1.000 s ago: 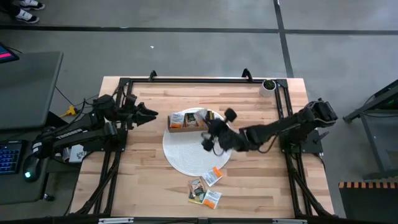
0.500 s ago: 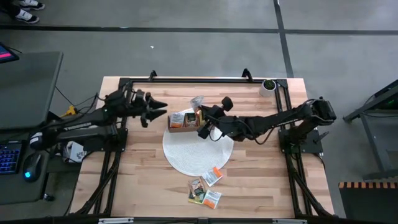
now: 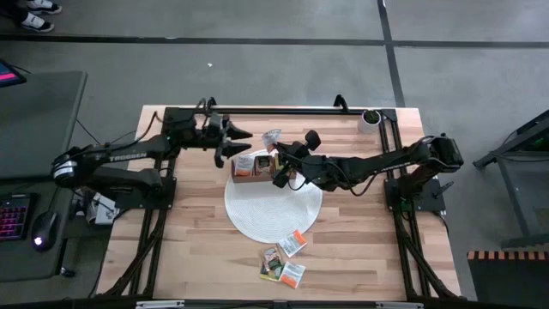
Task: Pick & Place Tea
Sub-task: Put the orange tea bag into the left section of the wooden organizer
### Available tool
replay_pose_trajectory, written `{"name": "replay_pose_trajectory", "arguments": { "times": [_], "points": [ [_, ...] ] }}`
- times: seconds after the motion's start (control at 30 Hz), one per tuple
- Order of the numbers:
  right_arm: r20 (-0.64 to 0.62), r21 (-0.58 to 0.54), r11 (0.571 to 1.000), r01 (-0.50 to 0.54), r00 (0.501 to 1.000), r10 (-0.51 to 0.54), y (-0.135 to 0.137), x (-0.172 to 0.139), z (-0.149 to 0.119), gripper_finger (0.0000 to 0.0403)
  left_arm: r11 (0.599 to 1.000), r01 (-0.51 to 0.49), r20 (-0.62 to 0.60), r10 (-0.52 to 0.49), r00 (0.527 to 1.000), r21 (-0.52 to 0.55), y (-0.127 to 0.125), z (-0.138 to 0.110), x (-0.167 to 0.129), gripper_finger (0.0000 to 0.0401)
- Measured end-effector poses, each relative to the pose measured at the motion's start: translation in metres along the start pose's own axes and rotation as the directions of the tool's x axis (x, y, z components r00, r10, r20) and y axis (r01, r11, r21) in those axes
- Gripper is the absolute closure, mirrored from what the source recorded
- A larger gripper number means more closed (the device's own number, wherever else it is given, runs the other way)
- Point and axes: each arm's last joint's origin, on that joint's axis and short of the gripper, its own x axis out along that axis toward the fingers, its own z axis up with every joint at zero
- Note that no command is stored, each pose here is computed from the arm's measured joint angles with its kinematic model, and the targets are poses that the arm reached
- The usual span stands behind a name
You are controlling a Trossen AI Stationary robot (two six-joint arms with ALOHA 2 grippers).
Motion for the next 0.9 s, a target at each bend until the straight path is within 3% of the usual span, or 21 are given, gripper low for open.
{"name": "replay_pose_trajectory", "arguments": {
  "times": [0.4,0.9],
  "points": [
    [-0.016,-0.011,0.999,0.048,0.999,-0.048,-0.004,0.003,-0.002,0.0402,0.997,0.022,0.029,-0.025,0.999,0.078,0.002,0.028,0.021,0.0197],
    [-0.025,0.017,0.999,0.027,0.999,-0.027,-0.011,0.01,-0.001,0.0402,0.996,-0.031,0.016,0.03,0.999,0.078,0.014,0.016,0.035,0.0197]
  ]
}}
